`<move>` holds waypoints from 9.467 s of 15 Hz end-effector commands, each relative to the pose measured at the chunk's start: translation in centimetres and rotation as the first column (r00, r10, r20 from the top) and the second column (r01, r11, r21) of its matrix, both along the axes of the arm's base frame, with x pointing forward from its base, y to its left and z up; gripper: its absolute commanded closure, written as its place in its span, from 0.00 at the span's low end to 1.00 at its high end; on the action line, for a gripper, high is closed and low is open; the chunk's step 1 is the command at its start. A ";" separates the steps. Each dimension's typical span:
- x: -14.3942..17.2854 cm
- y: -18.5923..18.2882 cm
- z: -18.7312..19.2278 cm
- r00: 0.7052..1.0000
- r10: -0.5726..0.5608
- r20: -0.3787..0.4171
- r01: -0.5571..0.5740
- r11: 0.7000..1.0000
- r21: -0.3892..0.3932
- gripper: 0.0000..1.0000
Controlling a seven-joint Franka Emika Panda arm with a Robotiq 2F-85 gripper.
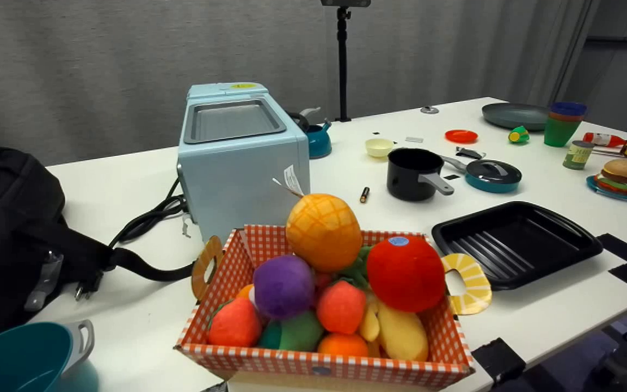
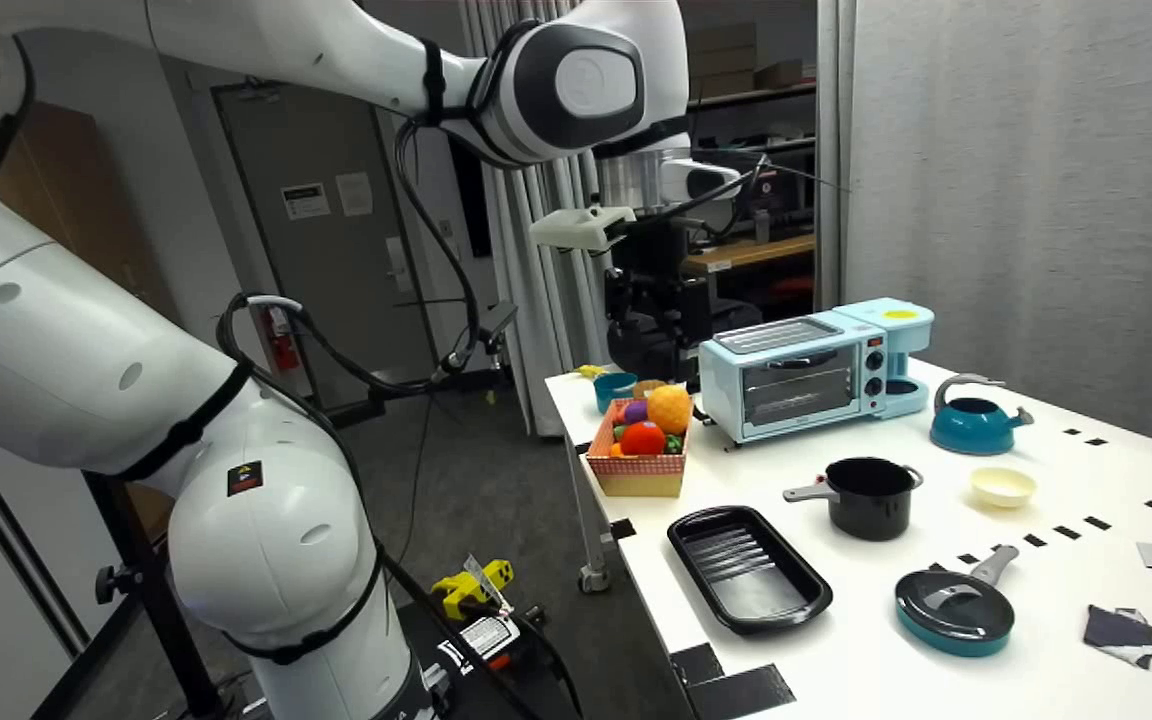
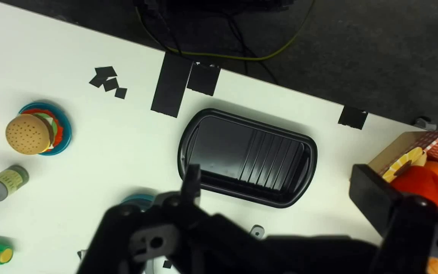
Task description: Remove the lid from the pan and place it on the pot
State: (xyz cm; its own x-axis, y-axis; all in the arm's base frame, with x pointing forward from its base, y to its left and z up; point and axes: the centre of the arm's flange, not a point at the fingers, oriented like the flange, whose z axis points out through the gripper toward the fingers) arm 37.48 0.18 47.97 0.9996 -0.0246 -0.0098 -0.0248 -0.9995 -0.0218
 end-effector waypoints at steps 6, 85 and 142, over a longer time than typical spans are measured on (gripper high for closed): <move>0.0 0.0 0.0 1.000 0.000 0.000 0.000 1.000 0.000 0.00; 28.4 -15.4 -31.0 0.953 -0.302 -0.027 0.298 0.948 -0.113 0.00; 34.5 -1.8 -23.8 0.959 -0.276 0.067 0.274 0.961 0.041 0.08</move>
